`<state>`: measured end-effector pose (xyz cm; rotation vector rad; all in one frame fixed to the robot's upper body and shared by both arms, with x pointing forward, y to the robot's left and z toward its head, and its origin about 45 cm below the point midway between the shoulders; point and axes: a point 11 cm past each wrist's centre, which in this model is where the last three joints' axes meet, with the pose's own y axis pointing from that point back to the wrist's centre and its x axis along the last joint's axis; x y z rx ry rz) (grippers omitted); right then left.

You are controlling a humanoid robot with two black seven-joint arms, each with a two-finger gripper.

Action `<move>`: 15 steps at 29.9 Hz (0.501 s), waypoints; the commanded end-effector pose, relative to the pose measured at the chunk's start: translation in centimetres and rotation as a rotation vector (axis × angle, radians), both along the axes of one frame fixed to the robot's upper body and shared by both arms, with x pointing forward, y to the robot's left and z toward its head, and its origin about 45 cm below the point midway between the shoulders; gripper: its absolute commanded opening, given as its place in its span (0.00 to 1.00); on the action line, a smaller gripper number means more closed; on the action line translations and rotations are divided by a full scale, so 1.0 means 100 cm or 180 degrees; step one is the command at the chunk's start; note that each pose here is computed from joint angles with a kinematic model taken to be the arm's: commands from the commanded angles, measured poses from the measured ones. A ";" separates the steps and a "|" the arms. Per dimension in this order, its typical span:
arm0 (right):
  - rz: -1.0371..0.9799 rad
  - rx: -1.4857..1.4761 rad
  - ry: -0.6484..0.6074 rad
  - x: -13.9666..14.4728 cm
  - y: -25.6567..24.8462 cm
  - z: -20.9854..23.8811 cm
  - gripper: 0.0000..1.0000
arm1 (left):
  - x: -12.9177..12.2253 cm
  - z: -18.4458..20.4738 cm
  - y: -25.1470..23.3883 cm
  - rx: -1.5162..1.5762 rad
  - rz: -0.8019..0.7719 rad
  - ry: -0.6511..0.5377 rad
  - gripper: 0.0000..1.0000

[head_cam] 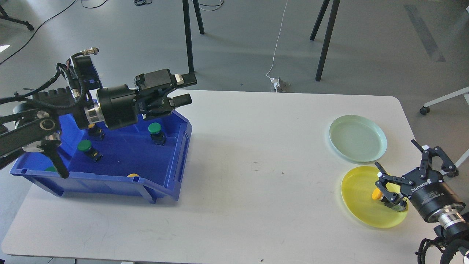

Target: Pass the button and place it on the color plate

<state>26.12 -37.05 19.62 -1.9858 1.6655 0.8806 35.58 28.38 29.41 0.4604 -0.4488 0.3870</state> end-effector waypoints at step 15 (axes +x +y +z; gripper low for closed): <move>0.0353 -0.0094 -0.0288 0.038 0.021 0.036 0.98 | 0.018 -0.084 0.150 0.2920 -0.0009 -0.0122 0.93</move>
